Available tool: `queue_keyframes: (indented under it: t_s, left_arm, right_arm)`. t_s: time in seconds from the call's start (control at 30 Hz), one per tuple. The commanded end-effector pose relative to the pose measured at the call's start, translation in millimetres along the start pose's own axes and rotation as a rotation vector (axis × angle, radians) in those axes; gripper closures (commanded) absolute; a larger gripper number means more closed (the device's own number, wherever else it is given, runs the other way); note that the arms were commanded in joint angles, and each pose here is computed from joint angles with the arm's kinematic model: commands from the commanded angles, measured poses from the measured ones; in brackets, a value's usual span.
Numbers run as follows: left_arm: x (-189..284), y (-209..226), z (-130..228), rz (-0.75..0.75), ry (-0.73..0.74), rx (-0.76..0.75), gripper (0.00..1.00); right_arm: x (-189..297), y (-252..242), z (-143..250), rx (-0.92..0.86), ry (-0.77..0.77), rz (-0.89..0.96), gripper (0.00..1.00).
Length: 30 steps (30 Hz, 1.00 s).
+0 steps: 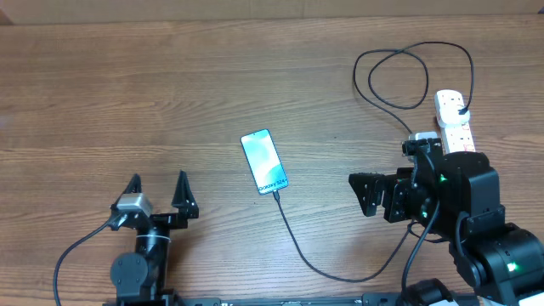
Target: Plug charger to phone and switch on socket
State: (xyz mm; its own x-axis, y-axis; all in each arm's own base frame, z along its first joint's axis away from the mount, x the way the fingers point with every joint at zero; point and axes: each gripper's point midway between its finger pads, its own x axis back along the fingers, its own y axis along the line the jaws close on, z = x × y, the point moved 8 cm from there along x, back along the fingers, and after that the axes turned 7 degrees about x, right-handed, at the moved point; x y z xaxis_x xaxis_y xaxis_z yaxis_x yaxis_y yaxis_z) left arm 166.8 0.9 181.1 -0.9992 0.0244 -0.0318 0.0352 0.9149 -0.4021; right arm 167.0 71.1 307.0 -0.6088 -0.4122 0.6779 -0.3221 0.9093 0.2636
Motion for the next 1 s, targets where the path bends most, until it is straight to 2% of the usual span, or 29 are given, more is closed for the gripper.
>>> queue_keyframes:
  t_s: [0.0,0.07,0.97]
  left_arm:
    - [1.3,10.6,16.0,-0.073,0.085,0.02,0.01]
    - [1.3,10.5,15.7,-0.071,0.085,-0.013,0.0]
    - [1.2,10.5,16.0,-0.071,0.086,-0.012,0.0]
  right_arm:
    - [2.2,0.4,-2.1,0.006,-0.015,0.004,0.0]
    - [2.2,0.4,-2.1,0.006,-0.015,0.004,0.0]
    - [2.2,0.1,-2.1,0.006,-0.015,0.008,0.0]
